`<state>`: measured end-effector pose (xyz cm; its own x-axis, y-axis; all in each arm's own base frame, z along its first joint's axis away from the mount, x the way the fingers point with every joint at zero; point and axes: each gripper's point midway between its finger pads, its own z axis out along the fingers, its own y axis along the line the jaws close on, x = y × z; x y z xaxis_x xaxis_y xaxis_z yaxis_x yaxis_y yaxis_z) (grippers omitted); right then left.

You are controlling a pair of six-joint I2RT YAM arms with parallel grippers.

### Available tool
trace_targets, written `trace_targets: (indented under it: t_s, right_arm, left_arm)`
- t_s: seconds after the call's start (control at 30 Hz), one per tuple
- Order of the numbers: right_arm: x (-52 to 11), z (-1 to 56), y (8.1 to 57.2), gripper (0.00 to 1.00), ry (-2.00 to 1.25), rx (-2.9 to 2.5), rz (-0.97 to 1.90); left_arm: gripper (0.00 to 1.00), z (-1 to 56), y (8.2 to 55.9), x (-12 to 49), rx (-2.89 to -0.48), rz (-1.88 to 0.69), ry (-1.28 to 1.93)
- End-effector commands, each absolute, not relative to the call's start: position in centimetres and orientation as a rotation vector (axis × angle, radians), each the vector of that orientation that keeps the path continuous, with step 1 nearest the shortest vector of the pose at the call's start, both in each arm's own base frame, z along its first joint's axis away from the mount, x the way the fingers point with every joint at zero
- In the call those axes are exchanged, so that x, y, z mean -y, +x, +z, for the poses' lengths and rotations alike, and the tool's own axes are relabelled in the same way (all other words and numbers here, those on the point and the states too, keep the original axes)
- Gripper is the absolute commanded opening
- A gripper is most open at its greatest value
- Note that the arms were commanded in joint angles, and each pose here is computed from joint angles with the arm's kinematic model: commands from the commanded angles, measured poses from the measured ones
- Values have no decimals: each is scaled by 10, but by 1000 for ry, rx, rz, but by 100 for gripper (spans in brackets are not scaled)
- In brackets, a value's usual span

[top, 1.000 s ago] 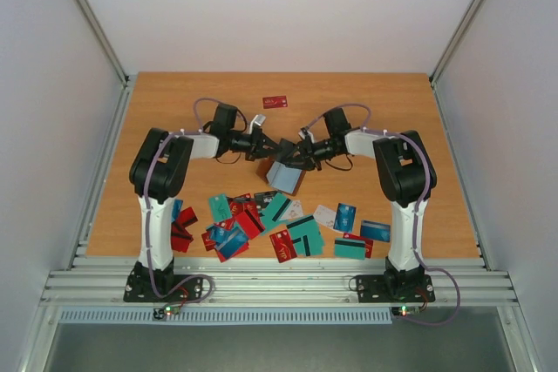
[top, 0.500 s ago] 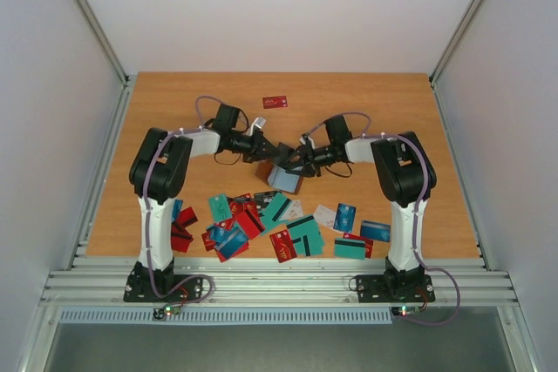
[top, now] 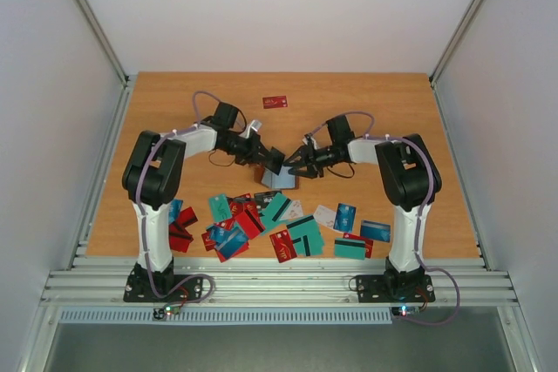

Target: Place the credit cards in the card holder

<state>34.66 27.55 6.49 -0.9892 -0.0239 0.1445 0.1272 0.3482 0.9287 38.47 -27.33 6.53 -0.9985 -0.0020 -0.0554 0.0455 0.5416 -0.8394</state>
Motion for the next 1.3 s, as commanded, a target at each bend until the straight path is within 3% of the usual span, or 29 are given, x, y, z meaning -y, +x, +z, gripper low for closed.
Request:
trace_targets:
  t_s: [0.0,0.4,0.6,0.83,1.07,1.27]
  right_arm:
    - [-265,62,330,39,-26,2547,-1606]
    - [-261,25,313,30,5,2617,-1395]
    - [-250,32,311,44,29,2703,-1289]
    - [-252,32,309,53,25,2684,-1301]
    - [-264,32,313,53,-16,2587,-1421]
    - [-270,27,318,45,-78,2538,-1447]
  left_arm:
    - [0,73,380,264,-2725,-1381,104]
    - [0,70,373,261,-2738,-1368,117]
    - [0,58,367,258,-2755,-1359,136]
    - [0,45,364,244,-2742,-1380,105]
    - [0,37,363,242,-2722,-1433,101]
    - [0,29,366,236,-2691,-1511,40]
